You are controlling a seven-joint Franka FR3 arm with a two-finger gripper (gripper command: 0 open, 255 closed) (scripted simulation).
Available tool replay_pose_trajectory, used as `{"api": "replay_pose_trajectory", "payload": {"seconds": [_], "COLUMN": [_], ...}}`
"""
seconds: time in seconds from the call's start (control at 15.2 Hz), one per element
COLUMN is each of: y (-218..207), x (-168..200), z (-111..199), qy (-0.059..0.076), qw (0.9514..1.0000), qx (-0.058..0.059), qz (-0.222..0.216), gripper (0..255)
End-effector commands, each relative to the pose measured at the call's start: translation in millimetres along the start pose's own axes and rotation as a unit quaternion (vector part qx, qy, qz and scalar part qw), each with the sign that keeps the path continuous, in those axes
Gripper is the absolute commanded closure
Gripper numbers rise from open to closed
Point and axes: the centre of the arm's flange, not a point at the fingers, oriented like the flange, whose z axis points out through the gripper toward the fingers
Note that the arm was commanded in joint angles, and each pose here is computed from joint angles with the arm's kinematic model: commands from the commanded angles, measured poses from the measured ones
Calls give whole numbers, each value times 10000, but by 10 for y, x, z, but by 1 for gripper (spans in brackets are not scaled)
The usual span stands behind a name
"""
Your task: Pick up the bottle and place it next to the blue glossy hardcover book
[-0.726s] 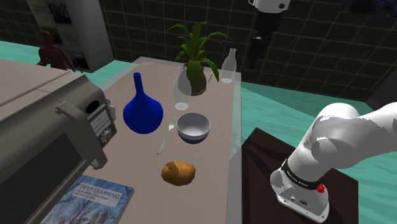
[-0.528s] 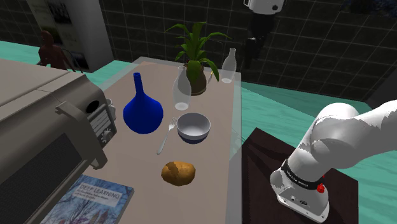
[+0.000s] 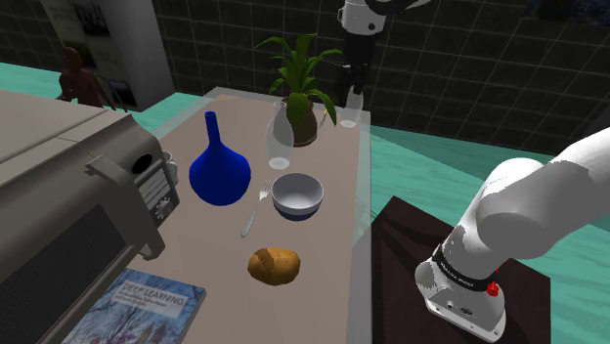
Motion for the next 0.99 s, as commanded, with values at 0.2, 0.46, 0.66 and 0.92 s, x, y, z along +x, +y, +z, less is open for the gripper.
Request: {"api": "replay_pose_trajectory", "payload": {"seconds": [0.2,0.46,0.66,0.92], "y": [59,115,157,213], "x": [605,1082,1441,1920], "z": [250,439,578,760], "qy": [67,117,154,203], "qw": [9999,9998,9996,9993], "qx": [90,163,217,289], "qz": [37,65,86,114], "gripper": [0,0,0,0]}}
